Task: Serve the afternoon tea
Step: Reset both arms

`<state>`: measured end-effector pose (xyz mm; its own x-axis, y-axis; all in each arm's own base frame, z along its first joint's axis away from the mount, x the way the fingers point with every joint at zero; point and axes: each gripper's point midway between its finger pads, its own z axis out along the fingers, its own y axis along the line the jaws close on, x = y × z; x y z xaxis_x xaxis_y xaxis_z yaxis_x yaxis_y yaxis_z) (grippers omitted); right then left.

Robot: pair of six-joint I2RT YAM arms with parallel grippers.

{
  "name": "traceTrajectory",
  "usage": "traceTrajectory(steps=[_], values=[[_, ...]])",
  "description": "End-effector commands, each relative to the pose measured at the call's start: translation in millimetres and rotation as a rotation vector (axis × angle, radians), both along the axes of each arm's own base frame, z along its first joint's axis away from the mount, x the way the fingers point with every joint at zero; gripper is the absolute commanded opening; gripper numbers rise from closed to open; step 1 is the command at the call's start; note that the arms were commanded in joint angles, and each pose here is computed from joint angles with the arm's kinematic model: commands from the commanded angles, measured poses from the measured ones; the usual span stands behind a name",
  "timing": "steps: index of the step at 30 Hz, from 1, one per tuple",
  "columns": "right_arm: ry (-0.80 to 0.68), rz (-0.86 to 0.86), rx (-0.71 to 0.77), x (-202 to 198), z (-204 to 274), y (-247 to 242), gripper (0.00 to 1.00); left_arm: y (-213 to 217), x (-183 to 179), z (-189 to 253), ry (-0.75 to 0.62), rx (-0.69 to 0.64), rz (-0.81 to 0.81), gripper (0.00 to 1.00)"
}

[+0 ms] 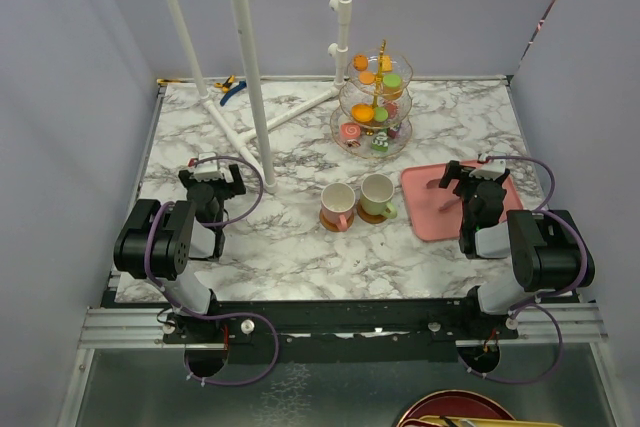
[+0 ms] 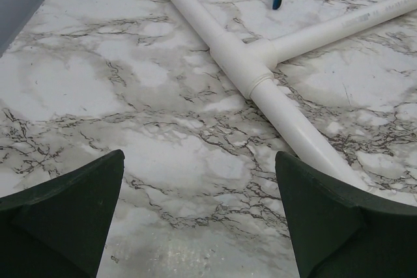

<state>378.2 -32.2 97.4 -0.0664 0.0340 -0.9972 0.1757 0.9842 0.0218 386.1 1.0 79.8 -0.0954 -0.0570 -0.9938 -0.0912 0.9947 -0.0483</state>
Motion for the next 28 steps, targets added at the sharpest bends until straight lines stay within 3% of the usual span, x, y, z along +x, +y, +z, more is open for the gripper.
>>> traceTrajectory(steps=[1,28], values=[[-0.018,0.015,0.004,1.9,4.1,2.0,1.0,3.0,2.1,2.3,-0.006,0.008,0.018,0.99],[-0.017,0.015,0.005,1.9,3.7,2.1,1.0,-2.2,3.7,-0.6,0.013,0.034,0.013,0.99]])
